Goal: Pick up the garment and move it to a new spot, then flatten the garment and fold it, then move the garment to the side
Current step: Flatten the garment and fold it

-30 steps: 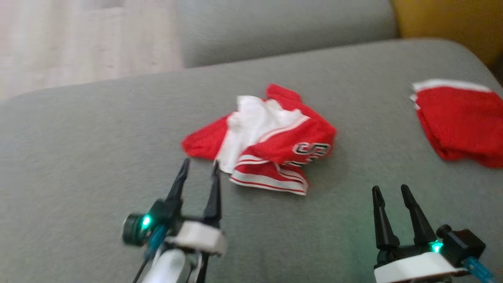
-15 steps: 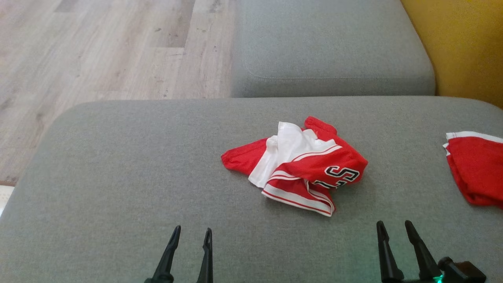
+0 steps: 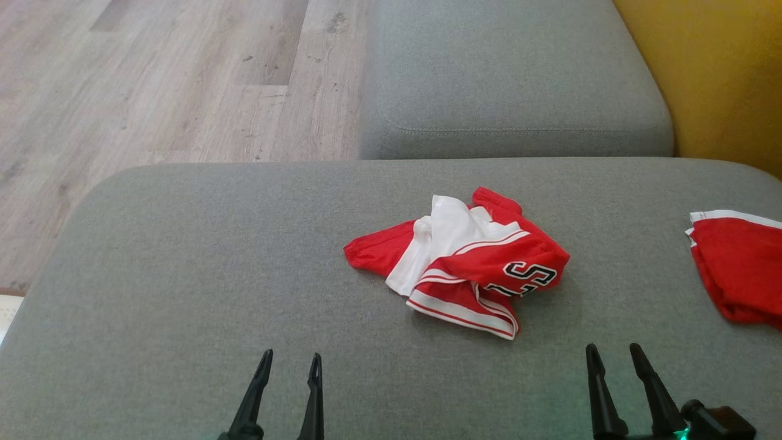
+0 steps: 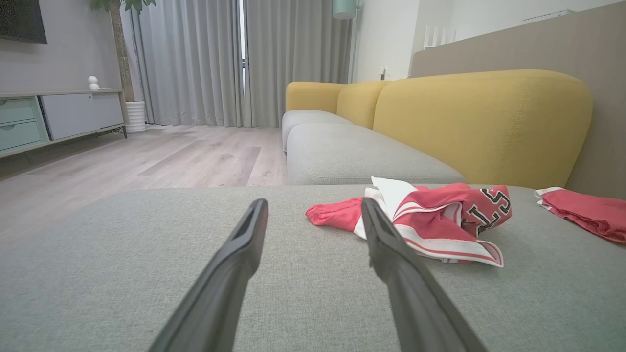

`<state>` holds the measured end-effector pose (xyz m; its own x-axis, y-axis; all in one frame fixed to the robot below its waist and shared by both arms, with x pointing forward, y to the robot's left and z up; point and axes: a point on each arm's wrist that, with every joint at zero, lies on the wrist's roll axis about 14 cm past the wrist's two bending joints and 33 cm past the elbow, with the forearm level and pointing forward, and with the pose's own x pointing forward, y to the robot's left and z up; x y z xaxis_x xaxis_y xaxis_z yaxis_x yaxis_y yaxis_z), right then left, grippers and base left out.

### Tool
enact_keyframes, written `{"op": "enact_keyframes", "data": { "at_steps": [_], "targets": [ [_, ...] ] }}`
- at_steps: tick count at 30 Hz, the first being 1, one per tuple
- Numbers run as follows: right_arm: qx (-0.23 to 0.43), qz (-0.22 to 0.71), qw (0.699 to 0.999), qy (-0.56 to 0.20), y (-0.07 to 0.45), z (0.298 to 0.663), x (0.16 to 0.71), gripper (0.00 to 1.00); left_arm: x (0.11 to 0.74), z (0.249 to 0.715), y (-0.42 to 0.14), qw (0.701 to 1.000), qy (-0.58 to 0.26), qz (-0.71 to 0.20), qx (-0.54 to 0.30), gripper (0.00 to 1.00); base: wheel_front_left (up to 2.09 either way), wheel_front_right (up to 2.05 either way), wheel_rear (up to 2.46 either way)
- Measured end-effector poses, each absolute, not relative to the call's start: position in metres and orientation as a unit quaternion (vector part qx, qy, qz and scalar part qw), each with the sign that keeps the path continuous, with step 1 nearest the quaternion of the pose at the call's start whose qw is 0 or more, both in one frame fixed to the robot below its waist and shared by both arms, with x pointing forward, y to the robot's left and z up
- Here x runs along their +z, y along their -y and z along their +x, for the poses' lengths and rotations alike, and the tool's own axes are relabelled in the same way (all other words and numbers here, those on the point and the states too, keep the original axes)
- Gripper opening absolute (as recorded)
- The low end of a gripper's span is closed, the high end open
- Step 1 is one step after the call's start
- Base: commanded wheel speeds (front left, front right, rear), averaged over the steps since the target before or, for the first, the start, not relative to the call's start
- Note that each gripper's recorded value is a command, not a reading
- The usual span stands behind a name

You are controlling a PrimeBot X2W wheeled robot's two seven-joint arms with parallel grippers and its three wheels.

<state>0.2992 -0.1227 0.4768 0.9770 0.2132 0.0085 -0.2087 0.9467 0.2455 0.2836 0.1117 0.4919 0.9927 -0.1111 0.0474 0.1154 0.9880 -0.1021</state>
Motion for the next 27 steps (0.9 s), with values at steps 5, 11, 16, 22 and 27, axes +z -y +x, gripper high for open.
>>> {"op": "enact_keyframes", "data": {
  "at_steps": [5, 11, 16, 22, 27],
  "targets": [
    [0.105, 0.124, 0.987, -0.01, 0.124, 0.298, 0.476, 1.0, 0.491, 0.284, -0.111, 0.997, 0.02, -0.051, -0.056, 1.0, 0.0, 0.0, 0.0],
    [0.104, 0.124, 0.987, -0.01, 0.124, 0.298, 0.476, 1.0, 0.49, 0.284, -0.11, 0.997, 0.018, -0.051, -0.057, 1.0, 0.0, 0.0, 0.0],
    [0.103, 0.124, 0.987, -0.011, 0.125, 0.297, 0.475, 1.0, 0.487, 0.284, -0.109, 0.997, 0.012, -0.05, -0.06, 1.0, 0.0, 0.0, 0.0],
    [0.093, 0.126, 0.987, -0.022, 0.129, 0.298, 0.469, 1.0, 0.465, 0.285, -0.092, 0.994, -0.029, -0.052, -0.092, 1.0, 0.0, 0.0, 0.0],
    [0.084, 0.13, 0.987, -0.034, 0.132, 0.3, 0.462, 1.0, 0.454, 0.299, -0.057, 0.984, -0.053, -0.047, -0.161, 1.0, 0.0, 0.0, 0.0]
  ]
}}
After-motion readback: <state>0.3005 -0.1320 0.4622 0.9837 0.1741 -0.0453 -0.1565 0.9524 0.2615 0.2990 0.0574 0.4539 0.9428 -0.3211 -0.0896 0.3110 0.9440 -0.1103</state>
